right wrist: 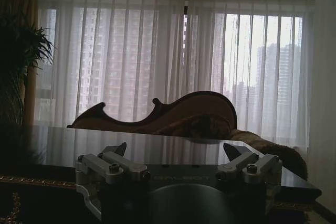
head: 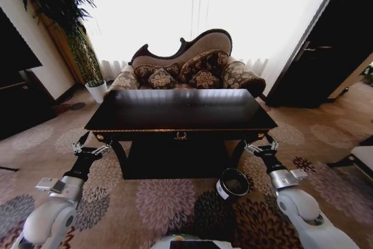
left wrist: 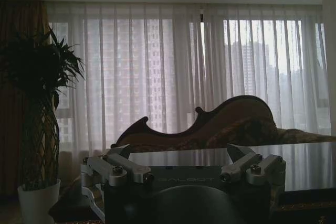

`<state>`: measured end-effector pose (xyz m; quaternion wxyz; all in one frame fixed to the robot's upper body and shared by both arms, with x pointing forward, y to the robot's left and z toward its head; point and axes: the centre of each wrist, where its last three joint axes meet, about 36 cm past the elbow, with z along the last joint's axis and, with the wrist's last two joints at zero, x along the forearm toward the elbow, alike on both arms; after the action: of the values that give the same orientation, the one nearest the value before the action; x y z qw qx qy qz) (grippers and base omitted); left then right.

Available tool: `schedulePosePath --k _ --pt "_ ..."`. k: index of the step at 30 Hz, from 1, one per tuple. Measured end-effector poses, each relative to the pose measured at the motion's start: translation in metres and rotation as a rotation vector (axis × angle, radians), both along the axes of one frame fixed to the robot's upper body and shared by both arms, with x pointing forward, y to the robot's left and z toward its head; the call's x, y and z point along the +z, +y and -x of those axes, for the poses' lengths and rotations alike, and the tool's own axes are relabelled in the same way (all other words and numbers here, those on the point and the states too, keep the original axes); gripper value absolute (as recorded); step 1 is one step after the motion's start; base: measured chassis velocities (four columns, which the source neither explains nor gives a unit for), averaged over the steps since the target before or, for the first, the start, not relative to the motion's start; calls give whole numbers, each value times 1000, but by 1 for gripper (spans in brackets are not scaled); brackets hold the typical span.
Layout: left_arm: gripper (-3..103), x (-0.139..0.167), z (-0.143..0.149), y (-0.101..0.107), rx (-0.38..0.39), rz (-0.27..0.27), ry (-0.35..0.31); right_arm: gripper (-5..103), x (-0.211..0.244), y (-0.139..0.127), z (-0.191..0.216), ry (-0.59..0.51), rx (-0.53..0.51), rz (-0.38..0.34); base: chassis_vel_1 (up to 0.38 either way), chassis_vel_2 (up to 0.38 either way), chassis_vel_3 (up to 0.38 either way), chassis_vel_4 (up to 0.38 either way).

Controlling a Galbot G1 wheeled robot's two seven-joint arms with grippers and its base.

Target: Move to the front of the table and place the trash on the table into the trash bin.

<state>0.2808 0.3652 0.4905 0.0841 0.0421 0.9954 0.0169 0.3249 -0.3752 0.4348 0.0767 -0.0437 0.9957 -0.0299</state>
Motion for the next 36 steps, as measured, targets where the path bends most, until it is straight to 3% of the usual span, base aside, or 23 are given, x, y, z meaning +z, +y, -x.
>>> schedulePosePath --k 36 --pt "100 0 0 0 0 0 0 100 0 0 0 0 0 0 131 -138 -133 129"
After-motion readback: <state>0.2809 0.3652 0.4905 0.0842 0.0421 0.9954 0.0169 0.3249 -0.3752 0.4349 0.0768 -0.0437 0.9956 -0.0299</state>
